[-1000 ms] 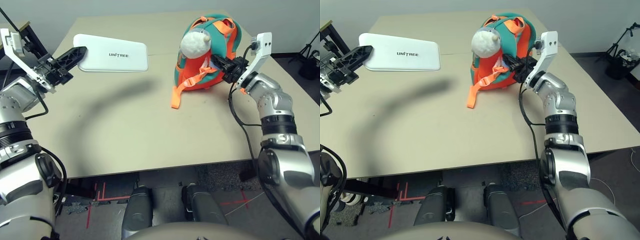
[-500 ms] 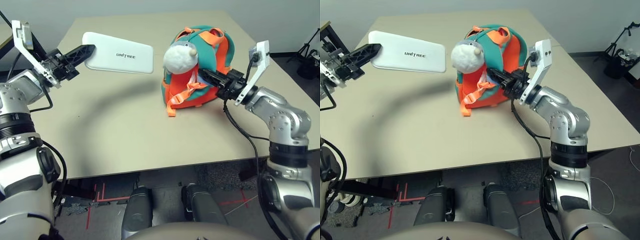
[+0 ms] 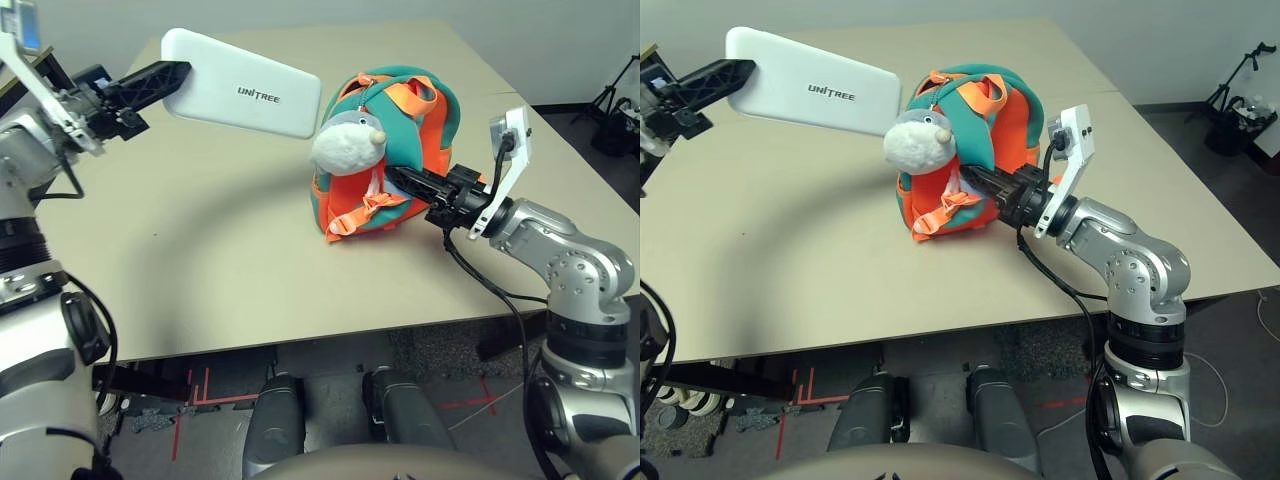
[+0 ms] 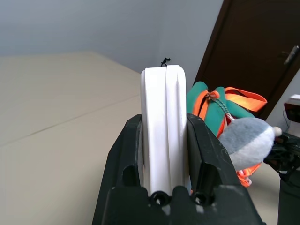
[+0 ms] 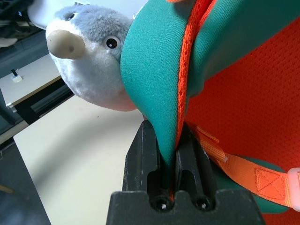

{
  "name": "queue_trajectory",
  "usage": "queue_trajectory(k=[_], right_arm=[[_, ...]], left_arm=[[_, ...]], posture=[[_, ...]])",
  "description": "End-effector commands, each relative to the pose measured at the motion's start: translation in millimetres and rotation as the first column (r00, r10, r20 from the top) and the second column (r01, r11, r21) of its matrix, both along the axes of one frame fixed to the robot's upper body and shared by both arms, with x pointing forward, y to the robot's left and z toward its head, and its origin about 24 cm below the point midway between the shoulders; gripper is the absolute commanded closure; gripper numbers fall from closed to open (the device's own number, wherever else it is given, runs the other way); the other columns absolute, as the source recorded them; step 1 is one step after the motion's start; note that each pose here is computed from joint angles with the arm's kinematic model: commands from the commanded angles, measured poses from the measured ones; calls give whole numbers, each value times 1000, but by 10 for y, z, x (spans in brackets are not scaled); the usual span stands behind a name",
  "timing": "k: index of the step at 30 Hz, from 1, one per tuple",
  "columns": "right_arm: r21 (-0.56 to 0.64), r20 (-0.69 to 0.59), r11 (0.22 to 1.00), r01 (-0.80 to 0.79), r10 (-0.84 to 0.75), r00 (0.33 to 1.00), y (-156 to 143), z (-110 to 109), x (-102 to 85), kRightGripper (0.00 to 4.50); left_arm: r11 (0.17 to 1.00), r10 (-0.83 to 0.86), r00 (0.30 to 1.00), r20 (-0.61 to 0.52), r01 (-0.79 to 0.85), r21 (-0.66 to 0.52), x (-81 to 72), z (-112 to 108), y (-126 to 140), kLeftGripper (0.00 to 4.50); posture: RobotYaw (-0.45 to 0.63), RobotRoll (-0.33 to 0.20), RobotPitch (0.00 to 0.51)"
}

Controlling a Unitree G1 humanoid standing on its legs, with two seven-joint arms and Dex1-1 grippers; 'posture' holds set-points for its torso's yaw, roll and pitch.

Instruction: Put the pencil case into the backpack and zip it.

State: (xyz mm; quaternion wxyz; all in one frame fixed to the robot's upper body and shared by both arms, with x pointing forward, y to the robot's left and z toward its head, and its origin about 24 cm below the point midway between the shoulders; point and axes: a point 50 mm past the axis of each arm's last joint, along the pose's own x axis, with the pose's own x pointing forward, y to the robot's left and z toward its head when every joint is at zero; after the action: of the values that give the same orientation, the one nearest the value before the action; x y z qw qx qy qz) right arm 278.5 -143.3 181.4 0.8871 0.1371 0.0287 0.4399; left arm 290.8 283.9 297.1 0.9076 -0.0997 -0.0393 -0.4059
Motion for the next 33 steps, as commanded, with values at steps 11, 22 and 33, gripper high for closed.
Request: queue_trajectory(k=[11, 22, 33], right_arm=[[-9, 6, 999, -53, 53, 999, 53, -67, 35, 4464], [5, 6, 999, -51, 51, 999, 76, -72, -5, 4464], [7, 1, 1000, -24, 24, 1000, 34, -96, -51, 4464]], left_arm=[[995, -97, 988, 118, 93, 43, -188, 172, -48, 3270], [982, -186, 978, 92, 182, 54, 124, -65, -254, 3270], [954, -289, 955, 68, 282, 100, 437, -342, -580, 3271]], posture=[[-65, 0, 58], [-109, 0, 72], [-140, 0, 78]])
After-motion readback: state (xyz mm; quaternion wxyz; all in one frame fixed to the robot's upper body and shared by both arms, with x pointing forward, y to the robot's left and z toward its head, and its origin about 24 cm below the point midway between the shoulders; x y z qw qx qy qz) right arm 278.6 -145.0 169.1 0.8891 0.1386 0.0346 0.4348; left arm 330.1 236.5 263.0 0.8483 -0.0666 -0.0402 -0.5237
